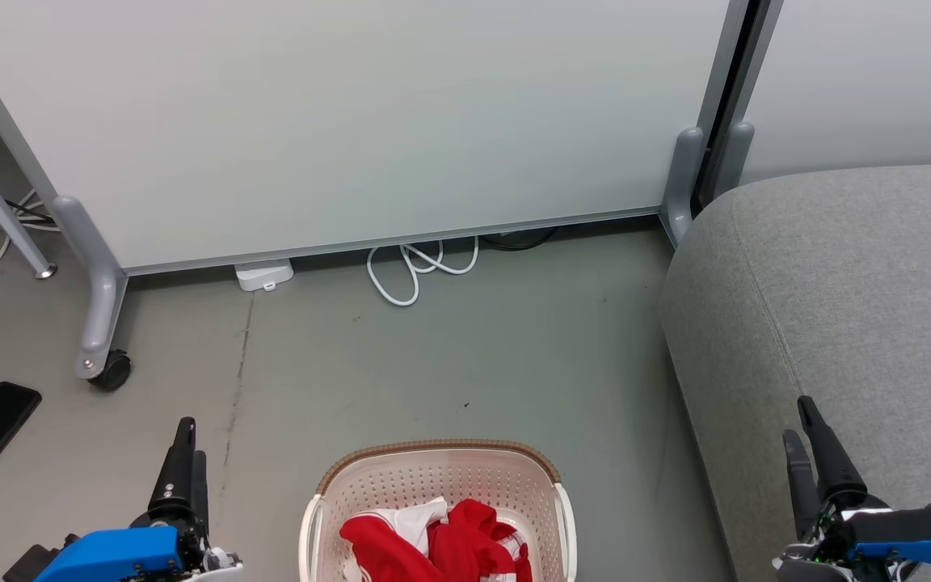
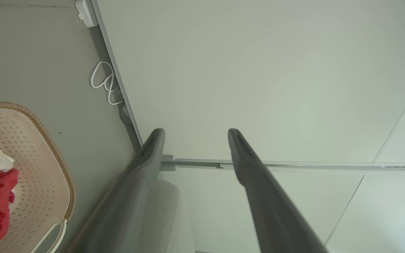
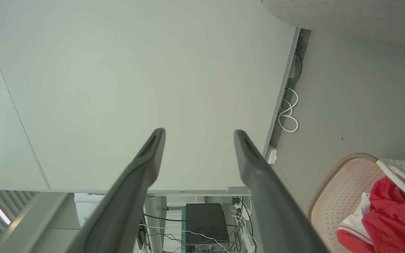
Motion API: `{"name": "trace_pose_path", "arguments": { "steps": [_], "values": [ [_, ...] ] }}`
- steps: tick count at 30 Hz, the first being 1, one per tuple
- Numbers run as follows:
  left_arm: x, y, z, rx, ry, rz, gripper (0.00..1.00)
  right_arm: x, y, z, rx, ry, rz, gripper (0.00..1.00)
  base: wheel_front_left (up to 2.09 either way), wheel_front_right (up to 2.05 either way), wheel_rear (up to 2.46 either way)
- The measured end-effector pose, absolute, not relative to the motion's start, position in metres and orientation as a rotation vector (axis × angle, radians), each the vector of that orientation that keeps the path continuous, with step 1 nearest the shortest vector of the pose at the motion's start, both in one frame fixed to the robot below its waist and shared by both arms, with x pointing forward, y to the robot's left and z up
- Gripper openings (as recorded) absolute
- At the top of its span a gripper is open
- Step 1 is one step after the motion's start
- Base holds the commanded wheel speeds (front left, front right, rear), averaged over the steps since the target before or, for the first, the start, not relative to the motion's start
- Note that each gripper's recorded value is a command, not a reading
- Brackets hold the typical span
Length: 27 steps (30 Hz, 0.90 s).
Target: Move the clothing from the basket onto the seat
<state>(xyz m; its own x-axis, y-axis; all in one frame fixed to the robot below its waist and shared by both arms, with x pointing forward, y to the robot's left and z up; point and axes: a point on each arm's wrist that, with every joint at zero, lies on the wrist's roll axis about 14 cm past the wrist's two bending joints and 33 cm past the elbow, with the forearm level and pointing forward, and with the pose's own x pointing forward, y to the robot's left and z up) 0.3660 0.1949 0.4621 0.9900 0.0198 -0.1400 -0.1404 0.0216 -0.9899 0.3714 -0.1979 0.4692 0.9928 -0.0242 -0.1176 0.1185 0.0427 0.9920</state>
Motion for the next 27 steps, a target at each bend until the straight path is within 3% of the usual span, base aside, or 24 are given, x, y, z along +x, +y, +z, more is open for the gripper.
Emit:
{"name": "trace_pose_path", "arguments": {
  "steps": [27],
  "values": [
    [0.37,0.18,0.477,-0.883,0.107,0.039,1.0,0.377,-0.19,0.486,0.885,0.053,-0.043,1.0,0.0,0.0,0.0]
  ]
}}
